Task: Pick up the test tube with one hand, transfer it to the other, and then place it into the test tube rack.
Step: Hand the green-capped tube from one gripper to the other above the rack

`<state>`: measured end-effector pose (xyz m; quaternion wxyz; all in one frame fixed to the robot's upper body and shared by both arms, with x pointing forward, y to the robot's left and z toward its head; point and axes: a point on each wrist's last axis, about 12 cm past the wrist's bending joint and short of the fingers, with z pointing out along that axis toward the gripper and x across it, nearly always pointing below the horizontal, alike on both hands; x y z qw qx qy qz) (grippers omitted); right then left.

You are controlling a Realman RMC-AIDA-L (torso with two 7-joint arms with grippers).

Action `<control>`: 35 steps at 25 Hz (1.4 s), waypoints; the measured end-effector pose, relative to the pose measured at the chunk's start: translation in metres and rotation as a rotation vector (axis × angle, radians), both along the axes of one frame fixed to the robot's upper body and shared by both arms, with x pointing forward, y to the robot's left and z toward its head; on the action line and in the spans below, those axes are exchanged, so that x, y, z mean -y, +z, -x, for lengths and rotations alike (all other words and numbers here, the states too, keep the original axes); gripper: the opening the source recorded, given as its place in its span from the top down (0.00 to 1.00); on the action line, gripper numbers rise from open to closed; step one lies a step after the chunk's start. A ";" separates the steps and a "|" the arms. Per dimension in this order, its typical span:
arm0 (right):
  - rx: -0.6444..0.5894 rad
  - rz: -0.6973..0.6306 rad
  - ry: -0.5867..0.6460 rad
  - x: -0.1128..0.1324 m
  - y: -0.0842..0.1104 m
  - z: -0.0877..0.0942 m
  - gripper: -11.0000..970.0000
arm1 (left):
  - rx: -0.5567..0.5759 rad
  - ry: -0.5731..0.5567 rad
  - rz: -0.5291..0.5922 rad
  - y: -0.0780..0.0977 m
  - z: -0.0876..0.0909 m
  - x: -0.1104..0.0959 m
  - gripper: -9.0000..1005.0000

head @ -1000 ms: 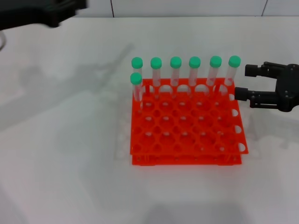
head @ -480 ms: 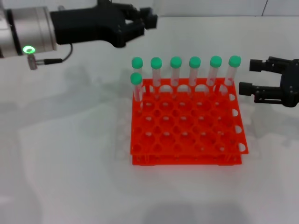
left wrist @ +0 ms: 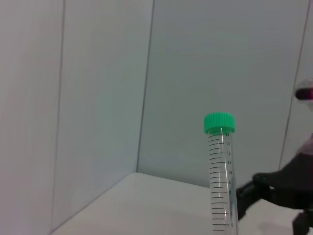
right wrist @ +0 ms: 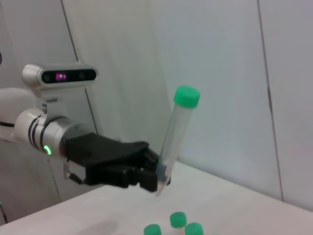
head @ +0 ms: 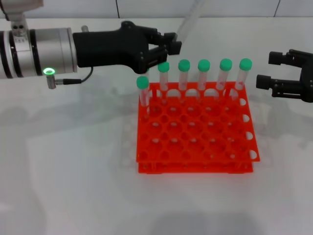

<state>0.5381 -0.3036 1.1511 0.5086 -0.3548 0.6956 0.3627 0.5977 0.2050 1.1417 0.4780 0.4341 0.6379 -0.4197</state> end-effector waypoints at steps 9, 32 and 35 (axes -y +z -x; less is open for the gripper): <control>0.021 -0.005 -0.002 -0.002 0.006 -0.007 0.16 | -0.005 -0.026 -0.014 -0.005 0.003 0.005 0.82; 0.044 -0.015 -0.012 -0.001 0.013 -0.008 0.16 | -0.073 -0.055 -0.049 -0.014 0.006 0.011 0.82; 0.047 -0.015 -0.009 -0.001 0.014 -0.008 0.16 | -0.084 -0.063 -0.070 -0.011 0.003 0.012 0.82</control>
